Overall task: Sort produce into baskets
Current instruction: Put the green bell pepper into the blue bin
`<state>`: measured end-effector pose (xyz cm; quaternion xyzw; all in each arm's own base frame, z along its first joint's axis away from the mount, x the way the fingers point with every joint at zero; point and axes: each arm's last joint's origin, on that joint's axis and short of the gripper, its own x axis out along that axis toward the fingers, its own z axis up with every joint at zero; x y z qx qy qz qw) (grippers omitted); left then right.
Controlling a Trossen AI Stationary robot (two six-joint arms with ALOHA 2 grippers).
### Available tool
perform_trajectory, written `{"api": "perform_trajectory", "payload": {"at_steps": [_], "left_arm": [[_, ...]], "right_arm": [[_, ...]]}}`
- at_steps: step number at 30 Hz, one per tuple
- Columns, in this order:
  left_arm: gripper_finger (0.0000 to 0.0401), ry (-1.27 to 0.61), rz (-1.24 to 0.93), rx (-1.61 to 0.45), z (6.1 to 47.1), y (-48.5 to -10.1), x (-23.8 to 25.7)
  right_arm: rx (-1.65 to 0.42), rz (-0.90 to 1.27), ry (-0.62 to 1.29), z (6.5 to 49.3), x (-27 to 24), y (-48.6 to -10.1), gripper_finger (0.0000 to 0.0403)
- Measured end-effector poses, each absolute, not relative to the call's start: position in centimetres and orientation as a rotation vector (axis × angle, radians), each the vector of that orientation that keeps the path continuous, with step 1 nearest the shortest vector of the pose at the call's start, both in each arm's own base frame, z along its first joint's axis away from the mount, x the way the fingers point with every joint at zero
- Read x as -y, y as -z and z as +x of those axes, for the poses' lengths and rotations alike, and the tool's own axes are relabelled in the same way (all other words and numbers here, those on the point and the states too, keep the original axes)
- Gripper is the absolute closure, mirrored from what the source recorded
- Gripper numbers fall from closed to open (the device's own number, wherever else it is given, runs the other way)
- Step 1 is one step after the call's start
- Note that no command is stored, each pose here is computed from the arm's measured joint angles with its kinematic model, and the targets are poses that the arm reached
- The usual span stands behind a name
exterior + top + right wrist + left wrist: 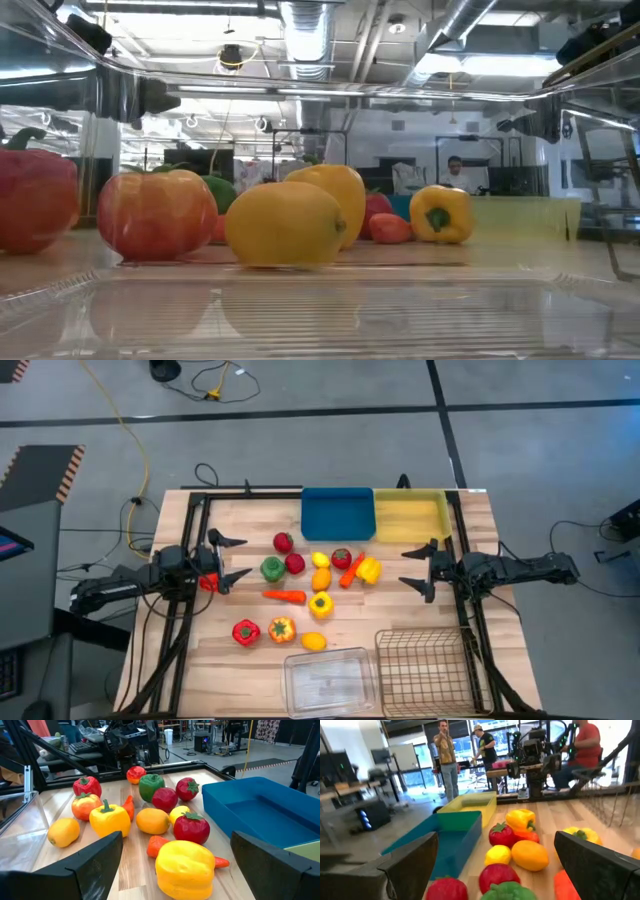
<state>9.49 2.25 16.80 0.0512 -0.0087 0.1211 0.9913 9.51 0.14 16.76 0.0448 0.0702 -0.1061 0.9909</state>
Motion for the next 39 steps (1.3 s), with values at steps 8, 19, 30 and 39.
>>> {"api": "perform_trajectory", "payload": {"at_steps": [8,19,30,39], "left_arm": [[0.0014,-0.233,-0.145,0.066,9.5,-17.0,-2.2],[0.0014,-0.243,-0.295,0.22,9.3,-18.6,-2.3],[0.0014,-0.448,-0.204,0.081,10.7,-24.7,-3.2],[0.0014,-0.503,-0.166,-0.434,16.2,-27.0,-4.5]], "right_arm": [[-0.141,0.09,0.213,9.5,-0.1,-16.8,0.0006],[-0.141,0.09,0.212,9.5,-0.1,-16.8,0.0006],[-0.14,0.09,0.212,9.5,-0.1,-16.8,0.0006],[-0.141,0.09,0.212,9.5,-0.1,-16.8,0.0006]]}}
